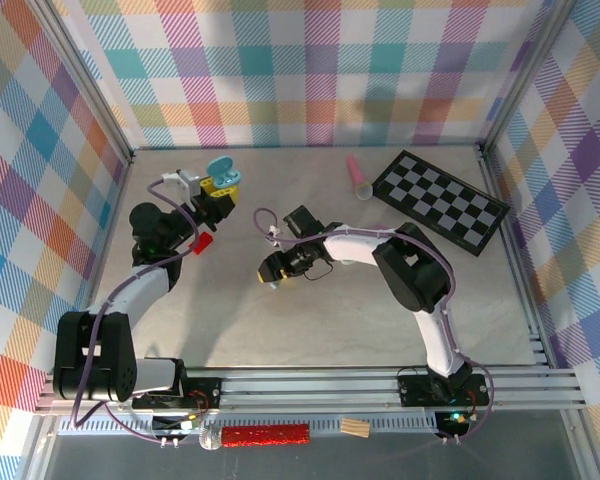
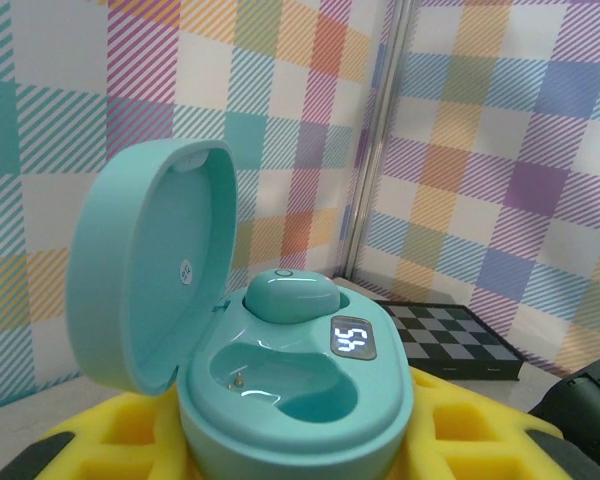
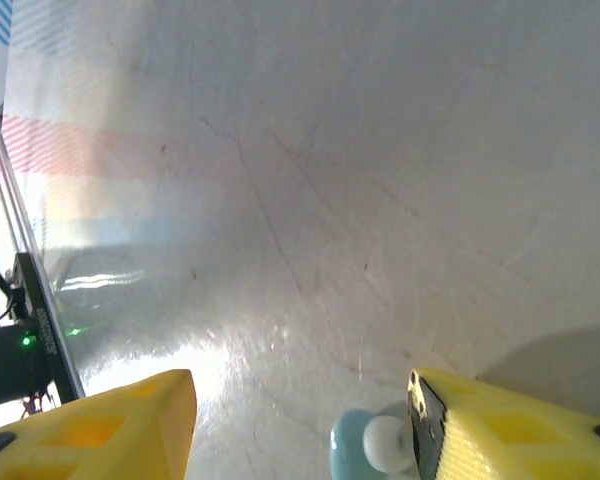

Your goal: Insert the wireless bluetooth earbuds into the charging case

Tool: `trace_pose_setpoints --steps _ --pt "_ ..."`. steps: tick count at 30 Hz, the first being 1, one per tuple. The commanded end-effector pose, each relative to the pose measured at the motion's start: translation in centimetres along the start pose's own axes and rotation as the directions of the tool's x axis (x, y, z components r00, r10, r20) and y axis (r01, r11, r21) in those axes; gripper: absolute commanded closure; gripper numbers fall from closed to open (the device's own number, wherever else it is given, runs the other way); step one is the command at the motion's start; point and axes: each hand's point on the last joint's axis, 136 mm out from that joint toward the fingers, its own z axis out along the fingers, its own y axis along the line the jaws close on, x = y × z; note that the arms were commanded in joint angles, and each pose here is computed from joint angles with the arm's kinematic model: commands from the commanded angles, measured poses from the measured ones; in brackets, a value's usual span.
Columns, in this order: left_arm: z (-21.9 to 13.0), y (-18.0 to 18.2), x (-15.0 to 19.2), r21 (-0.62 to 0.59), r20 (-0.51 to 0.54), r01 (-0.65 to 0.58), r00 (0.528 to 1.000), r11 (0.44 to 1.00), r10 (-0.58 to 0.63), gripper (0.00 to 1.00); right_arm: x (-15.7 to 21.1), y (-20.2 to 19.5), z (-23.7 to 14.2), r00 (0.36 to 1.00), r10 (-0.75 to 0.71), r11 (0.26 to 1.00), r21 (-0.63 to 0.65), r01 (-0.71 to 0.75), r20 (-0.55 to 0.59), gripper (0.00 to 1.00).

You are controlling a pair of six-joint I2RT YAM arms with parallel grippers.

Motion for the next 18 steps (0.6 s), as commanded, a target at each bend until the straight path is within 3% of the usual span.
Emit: trace_pose_setpoints --steps 1,10,18 --pt "-0.1 -1.1 -1.2 0.017 0.020 -0.035 0.999 0.999 0.035 0.65 3.9 0.2 -0.1 0.993 0.059 0.998 -0.021 -0.061 -0.103 0.42" --pt "0.5 -1.3 -1.0 0.022 0.018 -0.038 0.999 0.999 0.038 0.65 6.0 1.1 -1.7 0.992 0.066 0.997 -0.036 -0.071 -0.106 0.43" --pt "0.4 -1.3 -1.4 0.014 0.030 -0.045 0.999 0.999 0.045 0.65 3.5 0.0 -2.7 0.997 0.059 0.998 0.004 -0.059 -0.040 0.44"
